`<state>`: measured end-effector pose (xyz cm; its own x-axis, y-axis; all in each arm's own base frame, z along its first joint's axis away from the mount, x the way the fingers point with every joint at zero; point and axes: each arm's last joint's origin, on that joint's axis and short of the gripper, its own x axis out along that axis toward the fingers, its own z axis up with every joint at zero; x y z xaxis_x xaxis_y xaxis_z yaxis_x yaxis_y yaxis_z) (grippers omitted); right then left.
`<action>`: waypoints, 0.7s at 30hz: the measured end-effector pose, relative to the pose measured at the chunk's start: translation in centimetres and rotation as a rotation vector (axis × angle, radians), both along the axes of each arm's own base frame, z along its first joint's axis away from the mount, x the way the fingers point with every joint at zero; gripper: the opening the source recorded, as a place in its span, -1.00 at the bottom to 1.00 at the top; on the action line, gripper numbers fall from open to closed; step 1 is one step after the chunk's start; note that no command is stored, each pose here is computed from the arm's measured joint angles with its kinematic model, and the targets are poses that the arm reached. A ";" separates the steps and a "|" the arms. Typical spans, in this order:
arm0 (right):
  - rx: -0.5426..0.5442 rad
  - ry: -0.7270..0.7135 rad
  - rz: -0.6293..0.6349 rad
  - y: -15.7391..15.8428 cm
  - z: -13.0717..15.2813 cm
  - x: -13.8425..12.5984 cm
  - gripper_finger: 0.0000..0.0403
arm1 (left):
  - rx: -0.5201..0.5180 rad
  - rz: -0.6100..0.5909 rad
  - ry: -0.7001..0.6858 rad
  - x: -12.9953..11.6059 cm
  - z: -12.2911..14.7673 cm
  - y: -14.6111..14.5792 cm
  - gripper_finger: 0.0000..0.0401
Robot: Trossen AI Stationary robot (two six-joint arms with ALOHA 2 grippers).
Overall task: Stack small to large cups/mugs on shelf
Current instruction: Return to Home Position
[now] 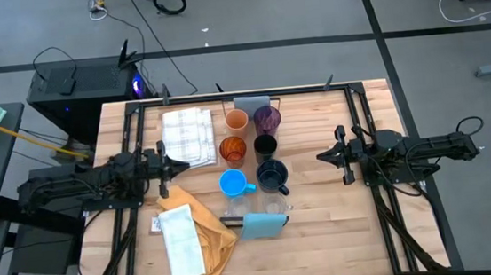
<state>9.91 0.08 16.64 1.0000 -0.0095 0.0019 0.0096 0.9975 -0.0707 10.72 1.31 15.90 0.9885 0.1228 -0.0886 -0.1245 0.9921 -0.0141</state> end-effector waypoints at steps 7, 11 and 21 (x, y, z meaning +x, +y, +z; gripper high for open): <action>0.000 0.000 0.000 0.0 0.0 0.0 -0.89 | 0.000 0.000 -0.001 0.0 0.0 0.0 -0.72; 0.000 0.000 0.000 0.0 0.0 0.0 -0.89 | 0.000 0.000 0.000 0.0 0.0 0.0 -0.70; 0.000 0.000 0.000 0.0 0.0 0.0 -0.89 | 0.000 -0.001 -0.001 0.0 0.0 0.0 -0.76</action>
<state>9.91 0.08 16.63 1.0000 -0.0093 0.0015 0.0094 0.9975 -0.0707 10.72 1.31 15.91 0.9886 0.1223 -0.0878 -0.1240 0.9922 -0.0144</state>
